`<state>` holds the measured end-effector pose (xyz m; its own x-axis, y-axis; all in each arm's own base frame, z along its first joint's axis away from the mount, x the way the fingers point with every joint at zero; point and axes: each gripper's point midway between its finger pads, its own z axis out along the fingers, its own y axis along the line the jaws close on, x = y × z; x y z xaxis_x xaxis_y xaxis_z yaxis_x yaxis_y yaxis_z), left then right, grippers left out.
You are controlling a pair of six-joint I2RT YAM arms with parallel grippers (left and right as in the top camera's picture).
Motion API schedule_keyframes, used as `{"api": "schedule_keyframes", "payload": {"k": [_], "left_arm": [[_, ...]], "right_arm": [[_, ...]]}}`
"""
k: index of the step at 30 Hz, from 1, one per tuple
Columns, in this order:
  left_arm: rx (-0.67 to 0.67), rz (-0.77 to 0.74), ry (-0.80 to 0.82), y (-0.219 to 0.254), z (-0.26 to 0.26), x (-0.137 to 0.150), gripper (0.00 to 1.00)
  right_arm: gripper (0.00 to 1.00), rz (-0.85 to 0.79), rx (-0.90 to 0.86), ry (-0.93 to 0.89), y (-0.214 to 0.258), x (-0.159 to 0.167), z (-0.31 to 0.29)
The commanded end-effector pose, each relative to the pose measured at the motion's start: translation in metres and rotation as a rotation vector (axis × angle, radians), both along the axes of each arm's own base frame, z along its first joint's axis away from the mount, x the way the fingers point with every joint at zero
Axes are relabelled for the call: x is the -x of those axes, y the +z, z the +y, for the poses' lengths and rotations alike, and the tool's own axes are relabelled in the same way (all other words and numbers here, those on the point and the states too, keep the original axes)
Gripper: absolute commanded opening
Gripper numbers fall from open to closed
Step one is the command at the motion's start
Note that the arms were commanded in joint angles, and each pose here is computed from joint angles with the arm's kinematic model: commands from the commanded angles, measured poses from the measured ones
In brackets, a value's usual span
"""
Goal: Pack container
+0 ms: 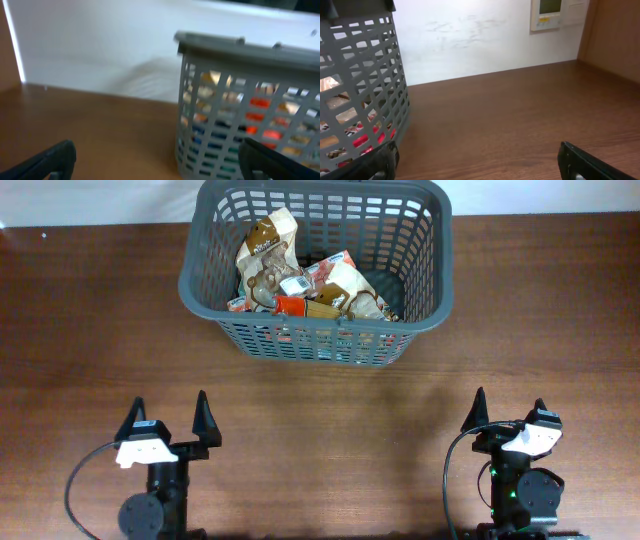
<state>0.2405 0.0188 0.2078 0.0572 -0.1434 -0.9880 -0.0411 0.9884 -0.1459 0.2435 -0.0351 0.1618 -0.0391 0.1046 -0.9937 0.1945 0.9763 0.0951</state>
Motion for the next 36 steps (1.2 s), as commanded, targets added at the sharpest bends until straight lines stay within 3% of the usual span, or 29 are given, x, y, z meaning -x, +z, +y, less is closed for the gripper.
{"api": "schedule_keyframes", "payload": {"k": [1,7,36], "left_arm": [[0.023,0.021,-0.023,-0.016,-0.004,-0.003,0.99],[0.036,0.116,-0.013,-0.049,-0.002,-0.005,0.99],[0.033,0.121,0.037,-0.050,0.007,-0.004,0.99]], "right_arm": [[0.99,0.008,-0.001,-0.018,-0.003,0.001,-0.003],[0.99,0.008,-0.001,-0.018,-0.003,0.001,-0.003],[0.99,0.008,-0.001,-0.018,-0.003,0.001,-0.003]]}}
